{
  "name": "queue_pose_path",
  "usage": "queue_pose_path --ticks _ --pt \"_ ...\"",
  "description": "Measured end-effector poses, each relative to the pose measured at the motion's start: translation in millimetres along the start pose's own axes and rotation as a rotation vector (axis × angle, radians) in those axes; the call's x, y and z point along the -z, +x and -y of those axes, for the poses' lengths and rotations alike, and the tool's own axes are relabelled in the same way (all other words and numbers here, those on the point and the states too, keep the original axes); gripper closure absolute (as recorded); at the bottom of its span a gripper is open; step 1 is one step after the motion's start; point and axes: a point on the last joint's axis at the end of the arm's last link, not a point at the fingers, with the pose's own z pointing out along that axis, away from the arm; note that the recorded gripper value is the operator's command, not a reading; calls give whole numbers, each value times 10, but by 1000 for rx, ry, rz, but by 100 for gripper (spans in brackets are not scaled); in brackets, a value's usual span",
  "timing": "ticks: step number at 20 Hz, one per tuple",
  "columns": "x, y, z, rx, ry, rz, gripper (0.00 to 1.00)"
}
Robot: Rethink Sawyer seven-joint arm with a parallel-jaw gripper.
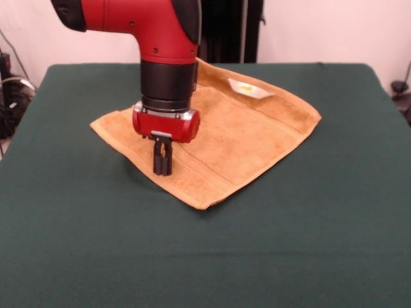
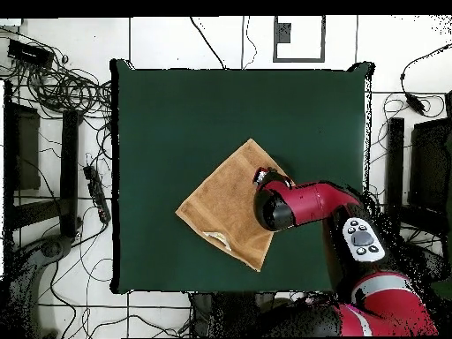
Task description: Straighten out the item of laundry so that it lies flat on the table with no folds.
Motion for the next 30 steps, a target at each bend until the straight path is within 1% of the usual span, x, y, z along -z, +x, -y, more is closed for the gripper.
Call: queue_pose_path --ticks 4,5,6,9,11,13,15,17,18,19,22,25,30 --pt "-10 -7 -8 8 7 4 100" --pt "-16 -10 -20 21 15 9 100" --pt "-25 -17 -47 49 33 20 100" --pt "-46 -29 -75 84 53 38 100" --pt "-63 -57 -88 99 57 54 100" --pt "-133 -176 -79 113 49 102 100" --pt "-172 -258 -57 115 39 132 100" --pt "-249 -400 -4 115 21 185 100" --pt "-271 -436 11 113 16 198 100" --pt "-322 -514 50 107 4 223 100" --pt "-413 -673 172 89 -12 273 100" --pt "-471 -788 286 76 -18 306 100" --pt "-531 -933 464 40 -19 331 100"
